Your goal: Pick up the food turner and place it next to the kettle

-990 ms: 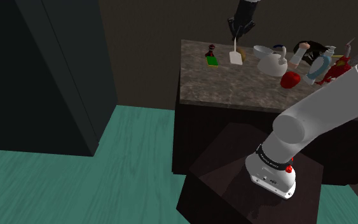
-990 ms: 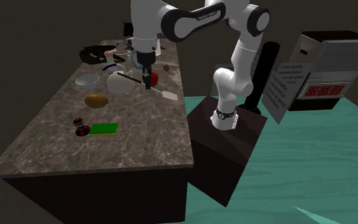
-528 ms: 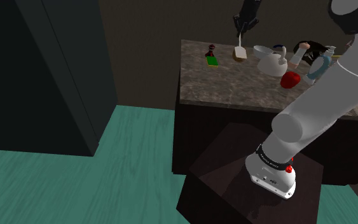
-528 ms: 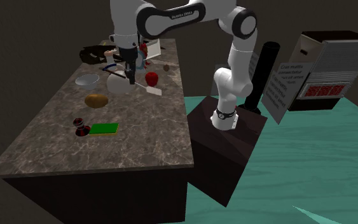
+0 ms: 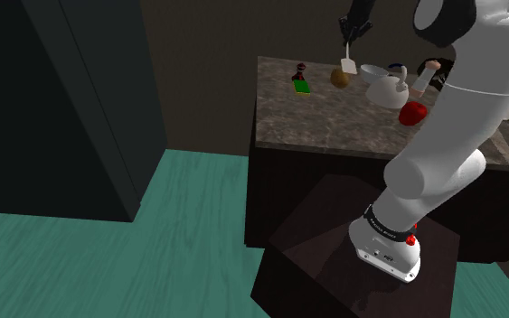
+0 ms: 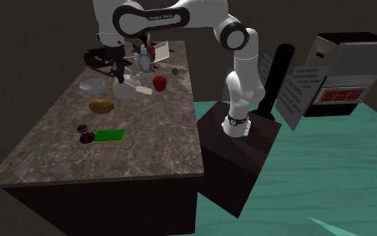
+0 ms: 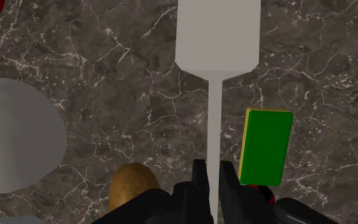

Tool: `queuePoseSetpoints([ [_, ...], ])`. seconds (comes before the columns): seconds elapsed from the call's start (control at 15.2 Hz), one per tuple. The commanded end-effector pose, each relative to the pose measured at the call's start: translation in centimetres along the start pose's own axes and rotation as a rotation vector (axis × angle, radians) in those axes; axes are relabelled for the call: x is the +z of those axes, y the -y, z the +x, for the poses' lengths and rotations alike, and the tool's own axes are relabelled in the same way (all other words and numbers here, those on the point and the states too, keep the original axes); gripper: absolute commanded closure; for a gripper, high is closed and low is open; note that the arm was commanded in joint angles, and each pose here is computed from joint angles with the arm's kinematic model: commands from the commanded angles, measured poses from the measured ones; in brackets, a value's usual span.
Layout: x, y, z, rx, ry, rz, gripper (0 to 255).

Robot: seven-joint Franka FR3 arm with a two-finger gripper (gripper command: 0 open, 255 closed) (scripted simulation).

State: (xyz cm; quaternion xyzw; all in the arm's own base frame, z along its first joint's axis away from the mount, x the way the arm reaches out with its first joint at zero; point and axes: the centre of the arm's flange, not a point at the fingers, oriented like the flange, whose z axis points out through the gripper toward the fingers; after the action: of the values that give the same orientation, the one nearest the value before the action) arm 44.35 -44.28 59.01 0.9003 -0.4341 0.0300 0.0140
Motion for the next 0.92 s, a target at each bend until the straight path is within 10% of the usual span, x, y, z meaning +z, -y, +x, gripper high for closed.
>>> queuePoseSetpoints([
  [0.0,0.1,-1.2,2.4,-0.002,0.0,0.0,255],
  [0.86,4.7,-4.3,7.7,-0.002,0.0,0.0,255],
])
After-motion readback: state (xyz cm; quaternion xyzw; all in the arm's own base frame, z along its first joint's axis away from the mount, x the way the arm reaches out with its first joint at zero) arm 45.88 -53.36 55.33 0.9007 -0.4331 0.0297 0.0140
